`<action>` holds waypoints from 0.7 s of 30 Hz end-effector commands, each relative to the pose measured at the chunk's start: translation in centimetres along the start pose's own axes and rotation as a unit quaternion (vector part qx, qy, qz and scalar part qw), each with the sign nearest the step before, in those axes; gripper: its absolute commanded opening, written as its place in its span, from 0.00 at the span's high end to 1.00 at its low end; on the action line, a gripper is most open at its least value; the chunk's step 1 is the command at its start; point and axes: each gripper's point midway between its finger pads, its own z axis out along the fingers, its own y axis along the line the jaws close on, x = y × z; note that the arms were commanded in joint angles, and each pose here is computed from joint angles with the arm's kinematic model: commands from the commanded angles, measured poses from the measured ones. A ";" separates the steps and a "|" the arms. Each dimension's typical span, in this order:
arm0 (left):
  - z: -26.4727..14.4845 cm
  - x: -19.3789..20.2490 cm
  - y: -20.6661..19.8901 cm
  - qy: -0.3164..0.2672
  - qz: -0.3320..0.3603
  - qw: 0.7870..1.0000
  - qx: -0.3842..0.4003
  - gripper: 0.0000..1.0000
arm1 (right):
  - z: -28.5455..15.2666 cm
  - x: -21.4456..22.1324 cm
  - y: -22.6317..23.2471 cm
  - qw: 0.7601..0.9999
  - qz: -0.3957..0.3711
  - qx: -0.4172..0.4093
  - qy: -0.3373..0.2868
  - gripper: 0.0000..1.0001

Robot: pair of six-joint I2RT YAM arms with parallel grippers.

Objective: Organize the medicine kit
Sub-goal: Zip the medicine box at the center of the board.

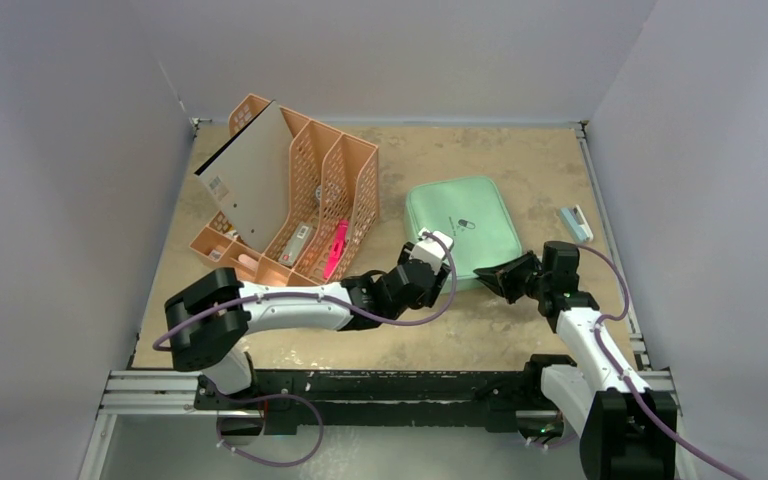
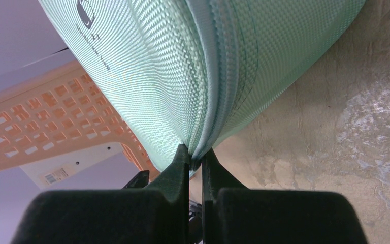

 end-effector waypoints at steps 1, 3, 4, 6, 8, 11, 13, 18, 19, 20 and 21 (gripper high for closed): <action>-0.5 -0.4 -0.3 0.000 -0.018 1.000 0.002 0.48 | -0.1 1.0 -1.2 0.999 -0.020 0.019 0.020 1.00; -0.2 -0.2 -0.2 0.000 -0.005 1.000 0.000 0.49 | -0.1 1.0 -1.2 0.999 -0.021 0.019 0.020 1.00; 0.0 -0.2 -0.2 -0.001 0.001 1.000 0.000 0.50 | -0.1 1.0 -1.2 0.999 -0.022 0.019 0.020 1.00; 0.2 -0.2 -0.2 -0.003 0.011 1.000 -0.002 0.51 | -0.2 1.0 -1.2 0.999 -0.022 0.019 0.020 1.00; 0.4 -0.1 -0.1 -0.001 0.016 1.000 -0.003 0.53 | -0.2 1.0 -1.1 0.999 -0.024 0.018 0.020 1.00; 0.8 -0.1 0.1 -0.003 0.019 1.000 -0.006 0.56 | -0.2 1.0 -1.1 0.999 -0.028 0.017 0.020 1.00; 1.0 -0.1 0.2 0.000 0.018 1.000 -0.004 0.58 | -0.3 1.1 -1.1 0.999 -0.027 0.017 0.021 1.00; 1.4 -0.2 1.7 0.008 0.020 0.999 -0.032 0.65 | -0.4 1.0 -1.2 0.999 -0.028 0.020 0.018 1.00; 1.5 -0.3 2.2 0.012 0.016 0.999 -0.039 0.67 | -0.4 1.0 -1.2 0.999 -0.028 0.020 0.017 1.00; 1.7 -0.3 2.7 0.015 0.012 0.999 -0.043 0.69 | -0.4 1.0 -1.2 0.999 -0.028 0.021 0.017 1.00; 1.9 -0.3 3.2 0.019 0.008 0.999 -0.049 0.70 | -0.4 1.0 -1.3 0.999 -0.028 0.021 0.016 1.00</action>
